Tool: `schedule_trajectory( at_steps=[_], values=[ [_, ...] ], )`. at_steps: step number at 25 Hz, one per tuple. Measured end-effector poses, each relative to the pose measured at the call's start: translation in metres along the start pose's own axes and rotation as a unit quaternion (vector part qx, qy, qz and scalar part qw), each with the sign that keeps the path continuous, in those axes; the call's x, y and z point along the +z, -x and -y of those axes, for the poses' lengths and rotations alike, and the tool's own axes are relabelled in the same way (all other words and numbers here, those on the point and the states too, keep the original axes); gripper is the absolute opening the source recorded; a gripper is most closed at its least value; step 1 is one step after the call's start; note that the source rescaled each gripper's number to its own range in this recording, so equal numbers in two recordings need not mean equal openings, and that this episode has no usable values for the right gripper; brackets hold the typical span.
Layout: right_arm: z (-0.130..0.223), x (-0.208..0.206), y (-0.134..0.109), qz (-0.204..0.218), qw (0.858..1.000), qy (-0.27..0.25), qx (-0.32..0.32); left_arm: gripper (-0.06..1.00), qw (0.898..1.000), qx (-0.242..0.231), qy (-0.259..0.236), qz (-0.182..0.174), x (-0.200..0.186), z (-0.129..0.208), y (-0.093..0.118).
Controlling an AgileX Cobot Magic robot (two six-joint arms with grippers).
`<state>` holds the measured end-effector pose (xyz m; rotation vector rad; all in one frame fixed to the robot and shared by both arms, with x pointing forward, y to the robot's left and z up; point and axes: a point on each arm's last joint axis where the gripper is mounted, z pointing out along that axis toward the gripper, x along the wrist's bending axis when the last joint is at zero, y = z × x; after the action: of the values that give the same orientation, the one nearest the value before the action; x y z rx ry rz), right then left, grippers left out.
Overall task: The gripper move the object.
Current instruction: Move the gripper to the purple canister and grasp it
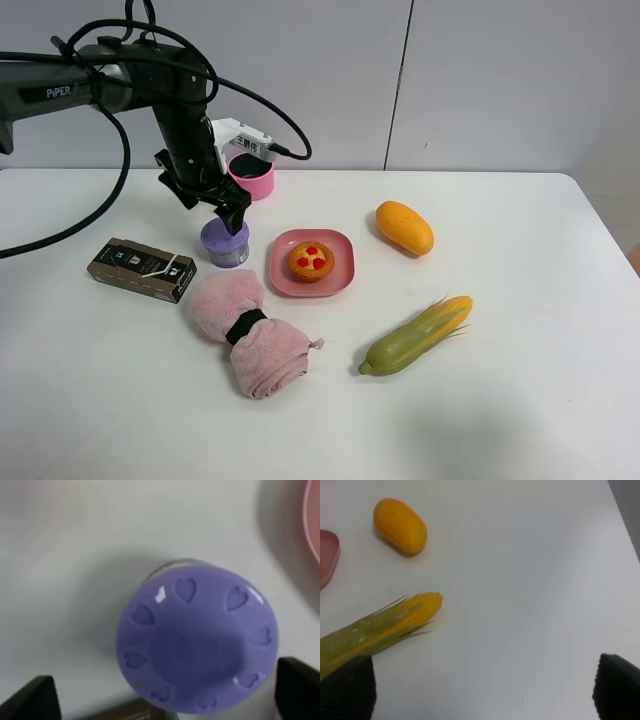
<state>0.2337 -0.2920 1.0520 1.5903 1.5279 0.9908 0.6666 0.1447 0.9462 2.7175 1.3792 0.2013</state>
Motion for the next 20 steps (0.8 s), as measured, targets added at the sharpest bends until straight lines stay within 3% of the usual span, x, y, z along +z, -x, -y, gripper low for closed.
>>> schedule_trajectory(
  at_steps=[11,16,20],
  values=[
    [0.000,0.000,0.000,0.000,1.000,0.000,0.000,0.69,0.999,-0.007,0.013,0.045,0.013,0.003,0.011],
    [0.000,0.000,0.000,0.000,1.000,0.000,0.000,0.69,0.999,-0.004,0.021,0.047,0.017,0.001,0.011],
    [0.000,0.000,0.000,0.000,1.000,0.000,0.000,0.88,0.999,-0.001,0.025,0.045,0.018,0.000,0.011]
  ],
)
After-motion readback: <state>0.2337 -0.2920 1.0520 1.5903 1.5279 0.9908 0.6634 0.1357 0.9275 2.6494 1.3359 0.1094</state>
